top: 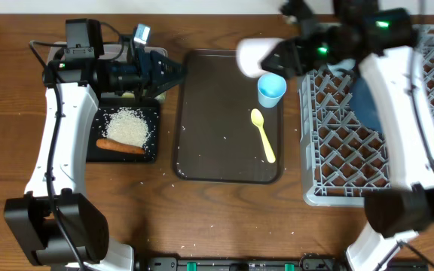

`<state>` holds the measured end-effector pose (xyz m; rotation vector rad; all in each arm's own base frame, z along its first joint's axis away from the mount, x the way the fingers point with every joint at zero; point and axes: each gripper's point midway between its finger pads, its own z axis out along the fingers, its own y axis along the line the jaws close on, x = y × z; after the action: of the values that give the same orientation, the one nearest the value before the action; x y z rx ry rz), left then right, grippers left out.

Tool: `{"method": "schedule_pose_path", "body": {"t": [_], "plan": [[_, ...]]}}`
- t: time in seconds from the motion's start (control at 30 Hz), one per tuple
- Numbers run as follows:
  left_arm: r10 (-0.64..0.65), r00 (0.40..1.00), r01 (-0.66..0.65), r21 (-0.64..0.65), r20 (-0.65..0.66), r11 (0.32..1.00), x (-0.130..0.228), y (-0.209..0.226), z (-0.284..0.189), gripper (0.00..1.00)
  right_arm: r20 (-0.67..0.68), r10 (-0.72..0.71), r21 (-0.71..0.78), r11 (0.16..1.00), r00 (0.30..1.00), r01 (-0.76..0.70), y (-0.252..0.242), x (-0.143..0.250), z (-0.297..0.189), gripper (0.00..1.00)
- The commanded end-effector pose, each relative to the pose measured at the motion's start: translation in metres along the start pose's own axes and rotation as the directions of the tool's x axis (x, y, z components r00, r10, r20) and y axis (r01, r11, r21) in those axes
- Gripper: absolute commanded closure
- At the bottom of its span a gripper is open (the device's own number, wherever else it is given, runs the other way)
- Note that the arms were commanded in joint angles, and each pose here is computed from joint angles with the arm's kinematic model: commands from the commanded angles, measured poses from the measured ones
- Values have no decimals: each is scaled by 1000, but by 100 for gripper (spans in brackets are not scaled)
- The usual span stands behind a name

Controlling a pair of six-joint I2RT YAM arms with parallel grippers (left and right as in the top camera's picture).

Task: Sort waste into correct bins and load items into the dishwasher rack
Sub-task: 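Place the pink cup upside down in the rack with right gripper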

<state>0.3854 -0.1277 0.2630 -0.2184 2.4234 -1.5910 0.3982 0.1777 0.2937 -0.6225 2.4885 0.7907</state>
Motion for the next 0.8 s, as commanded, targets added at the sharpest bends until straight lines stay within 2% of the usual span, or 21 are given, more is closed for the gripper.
{"method": "schedule_pose_path", "body": {"t": [0.0,0.1,0.3,0.57,0.77], "plan": [[23,993,11,-280,119,960,-15,39,-13,66,8,162,341,927,987,-155,-42,26,-51,47],[5,989,54,-389,148,920,-16,60,-20,65,-34,306,483,838,951,-253,-62,60,-72,46],[-4,984,93,-495,177,864,-15,80,-31,66,-77,451,633,712,889,-306,-80,98,-87,46],[-16,980,135,-597,201,791,-12,102,-43,65,-148,539,665,675,829,-320,-94,130,-75,46],[-15,973,183,-730,231,658,-6,132,-64,65,-248,625,685,653,740,-323,-102,172,-48,48]]}}
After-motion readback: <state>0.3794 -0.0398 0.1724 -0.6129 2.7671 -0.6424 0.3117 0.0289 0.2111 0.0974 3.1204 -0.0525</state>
